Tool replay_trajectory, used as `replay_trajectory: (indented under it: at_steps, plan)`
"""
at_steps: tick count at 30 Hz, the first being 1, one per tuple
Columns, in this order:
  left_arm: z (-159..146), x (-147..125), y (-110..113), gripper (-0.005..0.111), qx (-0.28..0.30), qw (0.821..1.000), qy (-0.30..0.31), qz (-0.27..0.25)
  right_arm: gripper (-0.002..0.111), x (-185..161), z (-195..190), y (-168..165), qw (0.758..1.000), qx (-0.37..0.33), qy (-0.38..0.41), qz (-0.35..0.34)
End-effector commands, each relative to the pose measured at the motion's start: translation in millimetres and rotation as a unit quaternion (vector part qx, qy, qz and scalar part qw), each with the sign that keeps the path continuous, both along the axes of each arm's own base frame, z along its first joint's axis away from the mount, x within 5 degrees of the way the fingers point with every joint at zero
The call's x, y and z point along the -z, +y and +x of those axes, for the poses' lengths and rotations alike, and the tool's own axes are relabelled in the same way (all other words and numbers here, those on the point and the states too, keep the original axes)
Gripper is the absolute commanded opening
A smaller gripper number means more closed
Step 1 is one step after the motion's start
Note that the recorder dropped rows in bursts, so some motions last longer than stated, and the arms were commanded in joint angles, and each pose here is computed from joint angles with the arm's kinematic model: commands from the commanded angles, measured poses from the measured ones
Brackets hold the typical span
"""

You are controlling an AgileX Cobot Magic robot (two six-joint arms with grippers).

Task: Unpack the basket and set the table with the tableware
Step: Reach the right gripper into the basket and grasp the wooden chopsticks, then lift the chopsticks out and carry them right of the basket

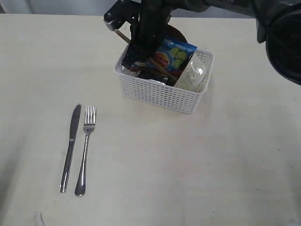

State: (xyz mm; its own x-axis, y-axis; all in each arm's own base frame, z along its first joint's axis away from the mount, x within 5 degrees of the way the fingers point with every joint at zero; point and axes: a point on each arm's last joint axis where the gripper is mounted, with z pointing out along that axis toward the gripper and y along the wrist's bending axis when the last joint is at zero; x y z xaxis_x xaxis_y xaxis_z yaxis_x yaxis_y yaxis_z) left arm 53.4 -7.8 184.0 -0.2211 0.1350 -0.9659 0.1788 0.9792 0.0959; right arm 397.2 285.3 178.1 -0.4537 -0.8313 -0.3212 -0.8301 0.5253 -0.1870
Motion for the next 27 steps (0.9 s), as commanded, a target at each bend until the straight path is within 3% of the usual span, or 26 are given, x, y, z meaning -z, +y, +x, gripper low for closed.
replay_trajectory:
  at_steps: [1, 9, 19, 27]
  plan:
    - [0, 0, 0, 0.000, -0.001, 1.000, -0.004, -0.002, 0.000, -23, -5, -1, 1.000, 0.003, -0.004, 0.016]
    - [0, 0, 0, 0.000, -0.001, 1.000, -0.004, -0.002, 0.000, -72, -13, -7, 0.998, 0.003, -0.044, 0.049]
    - [0, 0, 0, 0.000, -0.001, 1.000, -0.004, -0.002, 0.000, -159, -40, -27, 0.988, 0.005, -0.117, 0.102]
    - [0, 0, 0, 0.000, -0.001, 1.000, -0.004, -0.002, 0.000, -198, -52, -76, 0.977, 0.141, -0.157, 0.022]
